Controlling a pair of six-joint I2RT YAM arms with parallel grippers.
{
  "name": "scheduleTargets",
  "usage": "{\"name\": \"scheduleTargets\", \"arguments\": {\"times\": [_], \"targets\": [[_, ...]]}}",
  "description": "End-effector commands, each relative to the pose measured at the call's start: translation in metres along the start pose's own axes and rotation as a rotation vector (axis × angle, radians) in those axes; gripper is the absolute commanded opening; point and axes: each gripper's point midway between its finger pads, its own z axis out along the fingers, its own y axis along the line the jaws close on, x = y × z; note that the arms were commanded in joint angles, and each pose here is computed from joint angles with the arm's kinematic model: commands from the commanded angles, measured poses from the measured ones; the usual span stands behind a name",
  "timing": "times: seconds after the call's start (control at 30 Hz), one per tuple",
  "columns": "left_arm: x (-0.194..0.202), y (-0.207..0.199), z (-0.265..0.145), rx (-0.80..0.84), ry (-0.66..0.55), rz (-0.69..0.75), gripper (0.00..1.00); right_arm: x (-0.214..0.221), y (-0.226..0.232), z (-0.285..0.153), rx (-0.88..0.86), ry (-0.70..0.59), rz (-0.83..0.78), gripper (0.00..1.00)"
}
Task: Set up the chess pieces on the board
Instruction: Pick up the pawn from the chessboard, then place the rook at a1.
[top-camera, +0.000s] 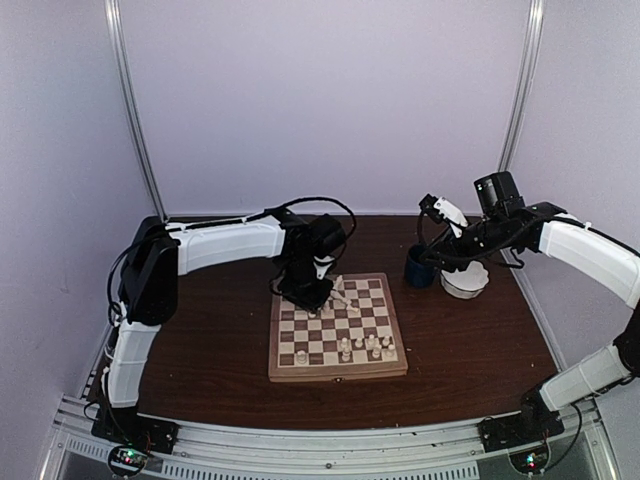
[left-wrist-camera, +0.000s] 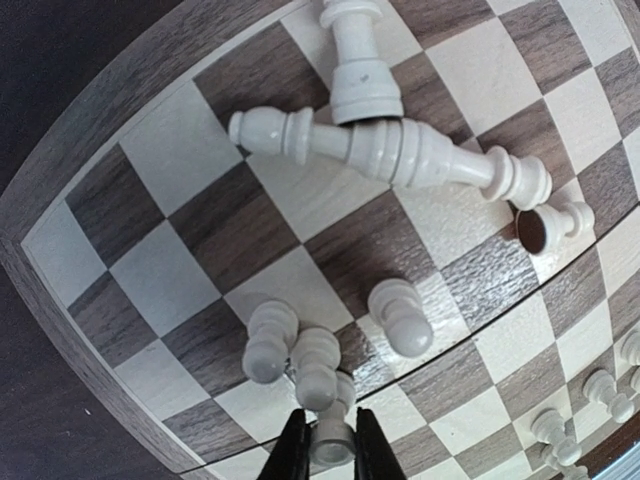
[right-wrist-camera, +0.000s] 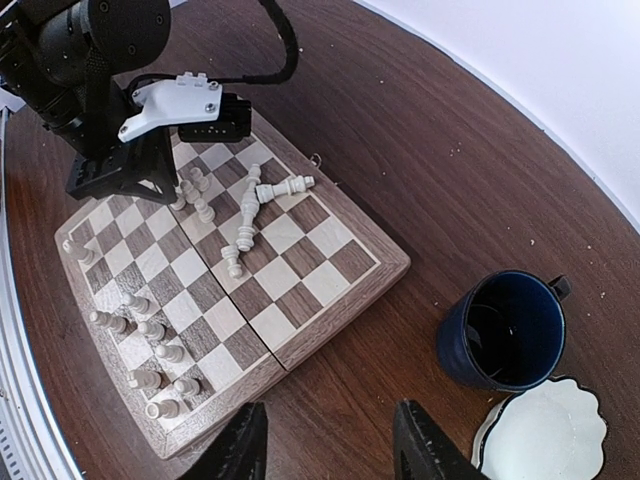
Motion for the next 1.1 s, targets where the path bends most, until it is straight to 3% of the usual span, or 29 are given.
{"name": "scheduleTargets", "arguments": {"times": [0.0,0.33,0.7,1.07], "targets": [[-0.005,-0.001,-0.019,0.003,-0.018,0.014,0.09,0.000,0.002,-0.001,-0.011,-0.010,-0.008,0.46],[0.038,0.019,-0.081,-0.006,-0.031,0.032,0.07,0.003,0.002,0.005,-0.030,0.003,-0.003,0.46],[0.104,0.003,-0.074,0.083,-0.087,0.063,0.07,0.007,0.001,0.011,-0.038,0.019,0.005,0.46],[0.116,-0.008,-0.051,0.091,-0.072,0.097,0.07,0.009,0.001,0.013,-0.040,0.026,0.009,0.46]]}}
